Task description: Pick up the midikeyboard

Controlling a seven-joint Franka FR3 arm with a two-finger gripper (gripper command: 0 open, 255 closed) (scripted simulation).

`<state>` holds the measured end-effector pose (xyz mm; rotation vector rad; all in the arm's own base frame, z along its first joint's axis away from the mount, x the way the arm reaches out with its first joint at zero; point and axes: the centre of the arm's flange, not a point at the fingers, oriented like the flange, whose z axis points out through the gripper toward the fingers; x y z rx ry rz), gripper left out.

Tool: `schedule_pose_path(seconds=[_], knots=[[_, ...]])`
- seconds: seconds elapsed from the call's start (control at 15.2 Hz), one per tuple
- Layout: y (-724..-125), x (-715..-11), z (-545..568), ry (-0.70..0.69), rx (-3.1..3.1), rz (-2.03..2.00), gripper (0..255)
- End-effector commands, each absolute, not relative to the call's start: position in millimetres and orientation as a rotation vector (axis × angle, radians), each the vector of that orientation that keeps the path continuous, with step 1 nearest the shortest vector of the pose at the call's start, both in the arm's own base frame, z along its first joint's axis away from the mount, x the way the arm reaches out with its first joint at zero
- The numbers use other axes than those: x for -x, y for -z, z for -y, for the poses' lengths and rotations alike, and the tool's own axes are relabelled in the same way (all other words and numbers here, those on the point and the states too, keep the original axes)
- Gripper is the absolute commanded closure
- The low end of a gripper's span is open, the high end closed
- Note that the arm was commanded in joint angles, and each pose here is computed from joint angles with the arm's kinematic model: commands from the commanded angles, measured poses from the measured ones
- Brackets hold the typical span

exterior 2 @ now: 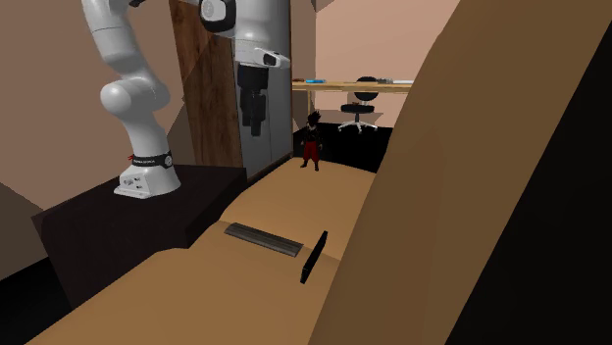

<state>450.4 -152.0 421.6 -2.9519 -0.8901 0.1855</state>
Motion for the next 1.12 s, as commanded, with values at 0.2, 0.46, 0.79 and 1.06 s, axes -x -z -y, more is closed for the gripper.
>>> schedule_pose_path(seconds=[0.2, 0.46, 0.79, 1.06], knots=[[-370, -495, 170, -0.210, 2.865, 1.109, 0], [-330, -531, 179, -0.229, 2.786, 1.273, 0], [-279, -575, 183, -0.251, 2.674, 1.471, 0], [-237, -610, 182, -0.268, 2.575, 1.623, 0]])
